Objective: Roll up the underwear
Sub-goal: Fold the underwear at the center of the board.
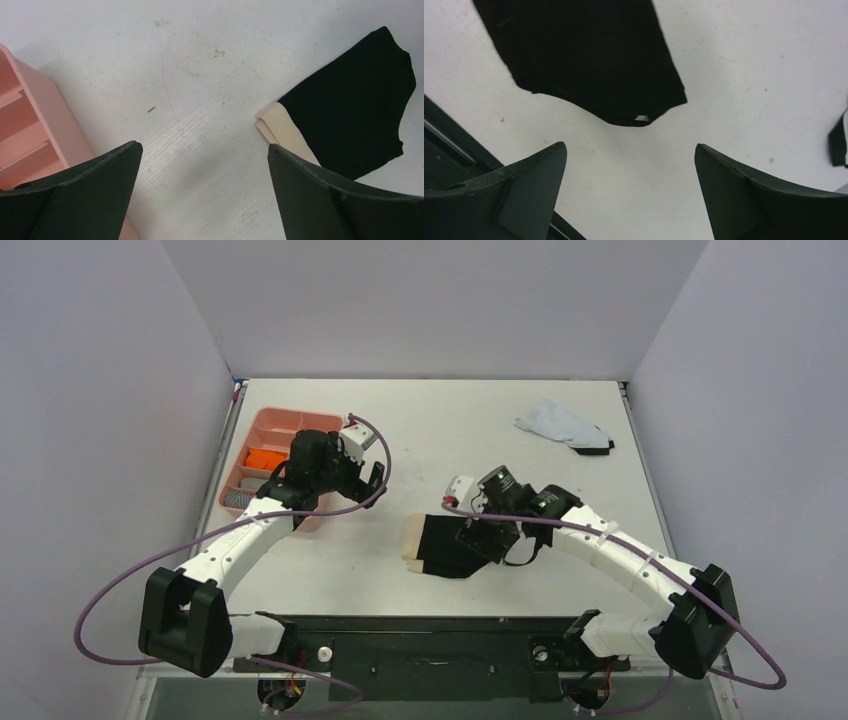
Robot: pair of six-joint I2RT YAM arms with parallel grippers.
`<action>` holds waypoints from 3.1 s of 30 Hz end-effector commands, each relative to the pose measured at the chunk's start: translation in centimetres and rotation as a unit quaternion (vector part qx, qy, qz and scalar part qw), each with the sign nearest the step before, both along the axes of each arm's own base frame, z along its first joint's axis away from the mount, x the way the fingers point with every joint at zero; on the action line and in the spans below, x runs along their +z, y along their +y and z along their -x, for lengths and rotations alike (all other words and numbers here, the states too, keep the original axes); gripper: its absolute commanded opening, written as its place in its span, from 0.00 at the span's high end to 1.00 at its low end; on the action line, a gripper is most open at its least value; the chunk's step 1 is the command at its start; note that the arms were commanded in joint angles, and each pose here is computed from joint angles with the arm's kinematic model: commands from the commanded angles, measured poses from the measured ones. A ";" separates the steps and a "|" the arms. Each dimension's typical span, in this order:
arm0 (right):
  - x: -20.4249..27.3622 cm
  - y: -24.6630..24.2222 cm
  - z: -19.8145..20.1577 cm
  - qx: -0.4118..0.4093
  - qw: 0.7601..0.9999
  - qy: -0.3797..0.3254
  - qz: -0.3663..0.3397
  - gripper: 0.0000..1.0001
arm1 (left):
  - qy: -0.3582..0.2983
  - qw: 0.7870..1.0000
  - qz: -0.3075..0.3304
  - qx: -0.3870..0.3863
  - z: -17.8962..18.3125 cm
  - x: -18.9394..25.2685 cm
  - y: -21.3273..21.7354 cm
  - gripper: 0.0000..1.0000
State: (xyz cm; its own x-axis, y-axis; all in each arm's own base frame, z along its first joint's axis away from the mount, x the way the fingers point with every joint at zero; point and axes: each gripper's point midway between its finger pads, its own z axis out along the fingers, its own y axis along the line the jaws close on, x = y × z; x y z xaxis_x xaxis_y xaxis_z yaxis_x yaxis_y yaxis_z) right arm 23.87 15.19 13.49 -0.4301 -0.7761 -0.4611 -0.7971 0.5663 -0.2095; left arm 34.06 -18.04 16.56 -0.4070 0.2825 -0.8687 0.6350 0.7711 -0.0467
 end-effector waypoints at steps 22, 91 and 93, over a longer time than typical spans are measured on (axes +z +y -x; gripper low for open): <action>-8.7 9.7 5.8 0.285 0.949 -0.022 0.130 0.26 | 0.021 0.999 -0.012 0.039 0.9 0.7 5.0 0.03; -4.9 5.3 1.0 0.147 0.922 0.342 -0.111 1.00 | -0.106 0.955 -0.140 -0.241 12.4 -6.7 -15.3 0.03; -5.1 5.2 0.9 0.144 0.921 0.345 -0.111 1.00 | -0.113 0.954 -0.145 -0.239 12.7 -7.0 -15.6 0.03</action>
State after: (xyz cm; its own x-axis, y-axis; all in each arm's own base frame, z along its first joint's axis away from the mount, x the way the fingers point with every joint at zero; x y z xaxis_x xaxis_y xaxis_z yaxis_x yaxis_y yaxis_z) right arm 22.43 19.65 7.55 -0.4667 -0.8397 -0.2778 -0.8260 0.3016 0.4761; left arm 19.99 -31.09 6.70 -0.0282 0.6998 -0.7137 0.9265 0.2863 0.2442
